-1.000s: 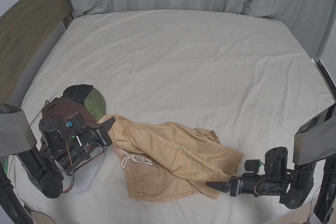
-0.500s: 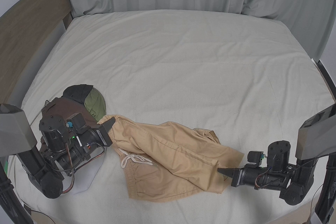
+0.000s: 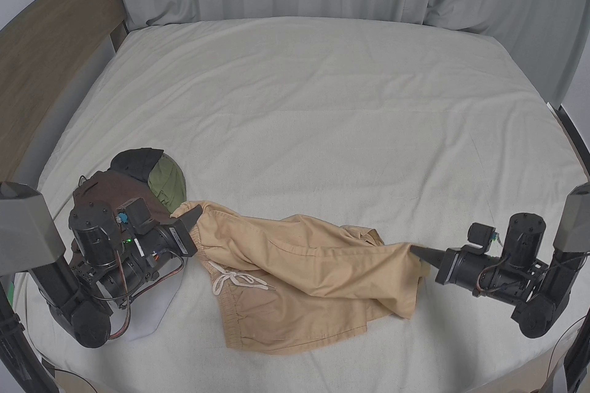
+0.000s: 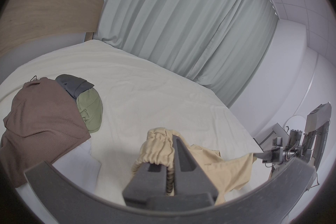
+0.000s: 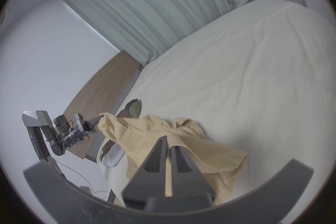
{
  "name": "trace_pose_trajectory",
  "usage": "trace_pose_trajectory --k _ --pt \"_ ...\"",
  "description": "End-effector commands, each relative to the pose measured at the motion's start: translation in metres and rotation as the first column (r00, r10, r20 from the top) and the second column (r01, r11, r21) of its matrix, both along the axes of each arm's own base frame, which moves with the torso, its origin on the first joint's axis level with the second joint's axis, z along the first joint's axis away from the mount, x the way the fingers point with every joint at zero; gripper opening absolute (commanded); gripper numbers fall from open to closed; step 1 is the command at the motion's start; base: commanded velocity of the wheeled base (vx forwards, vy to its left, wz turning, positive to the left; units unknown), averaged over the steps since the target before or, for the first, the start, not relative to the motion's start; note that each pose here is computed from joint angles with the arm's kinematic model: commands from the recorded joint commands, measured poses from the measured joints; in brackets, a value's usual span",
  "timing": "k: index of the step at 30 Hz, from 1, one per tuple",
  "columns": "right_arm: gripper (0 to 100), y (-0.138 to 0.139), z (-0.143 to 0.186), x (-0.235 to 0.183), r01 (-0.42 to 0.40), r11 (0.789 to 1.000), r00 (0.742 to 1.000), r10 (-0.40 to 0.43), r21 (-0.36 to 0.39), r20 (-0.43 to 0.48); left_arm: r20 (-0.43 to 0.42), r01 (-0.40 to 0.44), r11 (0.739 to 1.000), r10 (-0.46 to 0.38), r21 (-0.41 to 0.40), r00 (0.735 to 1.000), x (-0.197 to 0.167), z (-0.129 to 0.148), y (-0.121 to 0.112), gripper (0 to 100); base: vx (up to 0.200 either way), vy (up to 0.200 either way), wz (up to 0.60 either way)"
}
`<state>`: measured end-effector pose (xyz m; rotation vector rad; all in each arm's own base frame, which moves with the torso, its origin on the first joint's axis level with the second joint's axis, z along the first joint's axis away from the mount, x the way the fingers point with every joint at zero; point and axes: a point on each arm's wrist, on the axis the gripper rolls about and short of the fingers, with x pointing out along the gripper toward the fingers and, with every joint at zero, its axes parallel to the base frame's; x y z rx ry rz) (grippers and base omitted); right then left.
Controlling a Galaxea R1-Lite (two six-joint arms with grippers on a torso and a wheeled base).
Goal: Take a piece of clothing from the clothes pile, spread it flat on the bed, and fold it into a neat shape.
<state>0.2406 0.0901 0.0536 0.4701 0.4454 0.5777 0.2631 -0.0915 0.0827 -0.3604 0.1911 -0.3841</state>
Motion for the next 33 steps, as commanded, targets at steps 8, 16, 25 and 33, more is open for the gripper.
trace_pose_trajectory --k 8,16,25,33 --pt "0 -0.014 0.029 0.003 -0.021 0.998 0.994 0.015 0.054 0.112 0.001 0.000 1.000 0.000 0.000 1.000 0.000 0.000 0.000 0 0.000 0.000 0.00" --pt "0 -0.006 0.014 -0.001 -0.051 0.998 0.998 0.050 0.040 0.044 0.002 0.001 1.000 -0.001 -0.001 1.000 0.000 0.000 0.000 0 0.000 0.000 0.00" --pt "0 -0.006 0.009 -0.008 -0.061 0.998 0.998 0.061 0.027 0.015 0.002 0.001 1.000 -0.001 -0.001 1.000 0.000 0.000 0.000 0 0.000 0.000 0.00" --pt "100 0.001 0.005 -0.009 -0.086 0.996 0.996 0.086 0.024 -0.003 0.001 0.001 1.000 -0.001 -0.001 1.000 0.000 0.000 0.000 0 0.000 0.000 0.00"
